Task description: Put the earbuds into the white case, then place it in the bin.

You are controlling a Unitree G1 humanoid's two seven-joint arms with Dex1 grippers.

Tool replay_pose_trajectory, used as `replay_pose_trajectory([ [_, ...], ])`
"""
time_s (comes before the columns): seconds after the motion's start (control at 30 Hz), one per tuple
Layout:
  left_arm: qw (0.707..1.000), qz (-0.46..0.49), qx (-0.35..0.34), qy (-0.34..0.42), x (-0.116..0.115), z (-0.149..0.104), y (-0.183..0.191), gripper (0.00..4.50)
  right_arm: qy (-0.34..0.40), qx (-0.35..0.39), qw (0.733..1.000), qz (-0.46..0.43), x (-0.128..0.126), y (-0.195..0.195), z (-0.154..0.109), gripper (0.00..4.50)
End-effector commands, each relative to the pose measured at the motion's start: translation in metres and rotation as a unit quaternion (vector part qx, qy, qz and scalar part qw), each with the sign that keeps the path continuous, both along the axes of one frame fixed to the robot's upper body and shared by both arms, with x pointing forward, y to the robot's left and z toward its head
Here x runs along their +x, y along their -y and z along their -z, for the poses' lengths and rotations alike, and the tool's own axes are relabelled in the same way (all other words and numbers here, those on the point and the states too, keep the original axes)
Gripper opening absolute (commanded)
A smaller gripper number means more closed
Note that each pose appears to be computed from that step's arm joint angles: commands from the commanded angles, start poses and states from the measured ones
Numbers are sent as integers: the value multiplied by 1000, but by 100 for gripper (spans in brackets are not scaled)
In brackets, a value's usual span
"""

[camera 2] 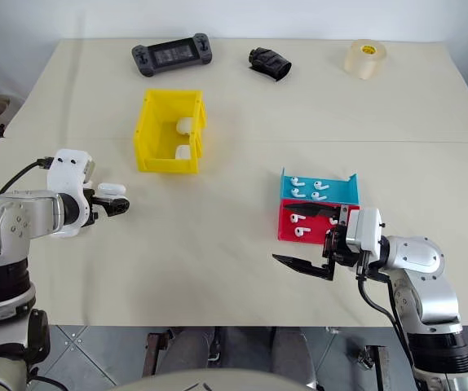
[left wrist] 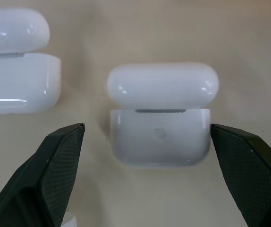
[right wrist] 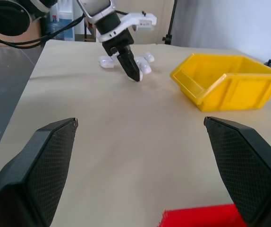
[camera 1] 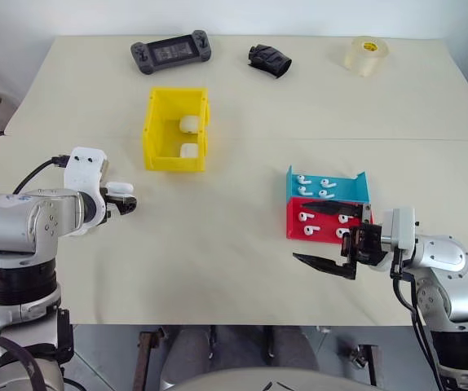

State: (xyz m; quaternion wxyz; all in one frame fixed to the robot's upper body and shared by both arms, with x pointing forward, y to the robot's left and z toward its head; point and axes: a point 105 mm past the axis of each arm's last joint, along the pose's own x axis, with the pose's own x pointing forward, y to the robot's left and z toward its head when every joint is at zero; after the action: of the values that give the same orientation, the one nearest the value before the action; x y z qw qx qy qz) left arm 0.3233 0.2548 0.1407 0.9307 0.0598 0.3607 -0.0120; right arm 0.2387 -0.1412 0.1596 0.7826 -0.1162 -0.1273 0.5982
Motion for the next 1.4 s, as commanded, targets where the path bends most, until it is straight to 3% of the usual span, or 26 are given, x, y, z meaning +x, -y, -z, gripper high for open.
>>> replay_pose_trajectory([
  [0.03, 1000, 1, 4, -9, 5, 0, 2, 448, 18, 16, 1000, -1, -7, -5, -8, 450],
  [0.63, 1000, 19, -5, -22, 4, 10, 17, 448, 16, 27, 999, 9, -8, -9, -5, 450],
  [0.73, 999, 23, -13, -24, 2, 13, 20, 389, 18, 26, 999, 9, -6, -9, -6, 450],
  [0.87, 999, 24, -14, -23, 0, 15, 22, 278, 20, 25, 999, 9, -5, -9, -7, 450],
  [1.1, 999, 21, -32, 15, -3, 2, 21, 278, 21, 21, 1000, 9, -3, -7, -8, 450],
  [1.27, 984, 131, -72, 102, -12, -25, 38, 278, 21, 16, 1000, 13, -2, -3, -9, 450],
  [1.4, 936, 305, -77, 157, -41, -44, 61, 278, 24, 6, 999, 25, 0, 7, -13, 450],
])
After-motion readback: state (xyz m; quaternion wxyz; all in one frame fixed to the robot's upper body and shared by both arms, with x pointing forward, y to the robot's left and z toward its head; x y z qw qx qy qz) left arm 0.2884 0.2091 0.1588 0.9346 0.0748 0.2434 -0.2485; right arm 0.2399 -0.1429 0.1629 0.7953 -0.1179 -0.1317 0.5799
